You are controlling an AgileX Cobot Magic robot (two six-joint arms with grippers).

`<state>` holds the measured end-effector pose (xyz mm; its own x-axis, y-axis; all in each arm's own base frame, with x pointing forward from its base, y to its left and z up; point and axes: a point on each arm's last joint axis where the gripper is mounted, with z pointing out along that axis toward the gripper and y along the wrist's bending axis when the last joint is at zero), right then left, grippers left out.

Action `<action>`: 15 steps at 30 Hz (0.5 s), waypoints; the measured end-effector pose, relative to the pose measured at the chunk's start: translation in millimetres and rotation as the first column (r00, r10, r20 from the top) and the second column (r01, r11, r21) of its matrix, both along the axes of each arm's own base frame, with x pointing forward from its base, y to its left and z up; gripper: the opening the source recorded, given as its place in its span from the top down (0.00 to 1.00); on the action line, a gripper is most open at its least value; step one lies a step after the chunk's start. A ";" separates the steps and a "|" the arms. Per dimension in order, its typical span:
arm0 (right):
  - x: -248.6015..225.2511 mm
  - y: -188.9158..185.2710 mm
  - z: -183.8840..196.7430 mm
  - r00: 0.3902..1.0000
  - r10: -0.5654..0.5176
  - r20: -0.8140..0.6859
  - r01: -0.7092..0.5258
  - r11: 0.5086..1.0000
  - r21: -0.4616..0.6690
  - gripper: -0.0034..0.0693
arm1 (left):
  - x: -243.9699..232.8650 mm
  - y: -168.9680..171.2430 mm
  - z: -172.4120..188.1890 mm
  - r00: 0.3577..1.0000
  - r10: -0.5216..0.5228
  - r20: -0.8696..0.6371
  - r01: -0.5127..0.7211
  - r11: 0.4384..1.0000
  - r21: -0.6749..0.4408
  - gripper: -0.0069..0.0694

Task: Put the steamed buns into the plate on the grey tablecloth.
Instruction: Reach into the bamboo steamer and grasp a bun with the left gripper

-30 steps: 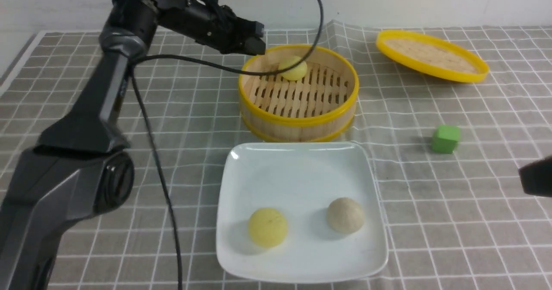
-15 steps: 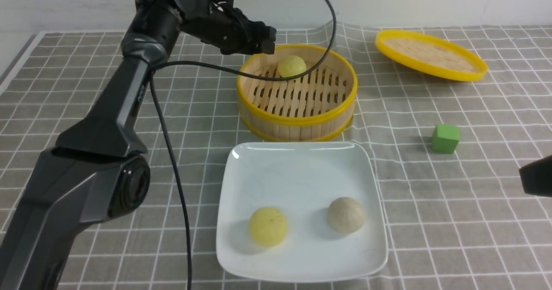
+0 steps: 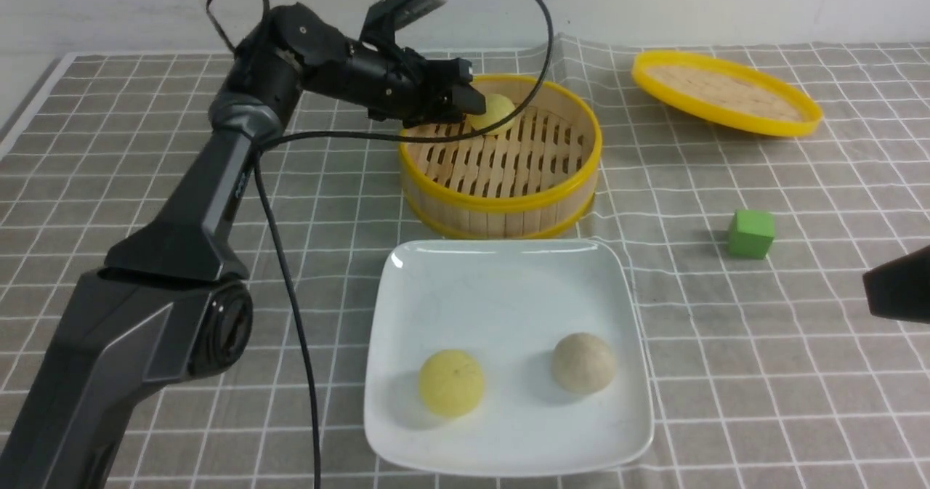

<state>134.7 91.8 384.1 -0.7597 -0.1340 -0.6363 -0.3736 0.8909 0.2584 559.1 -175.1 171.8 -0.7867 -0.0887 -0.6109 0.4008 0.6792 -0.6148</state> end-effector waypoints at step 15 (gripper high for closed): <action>0.1 0.1 -0.8 1.000 0.000 -0.001 0.000 1.000 -0.001 0.73 | 1.9 0.3 -9.9 0.995 -0.064 0.077 0.064 0.998 -0.007 0.47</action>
<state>134.9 91.8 383.3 -0.7604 -0.1342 -0.6354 -0.3731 0.8911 0.2583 560.9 -174.9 161.9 -0.7418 -0.0456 -0.6691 0.4896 0.6451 -0.5867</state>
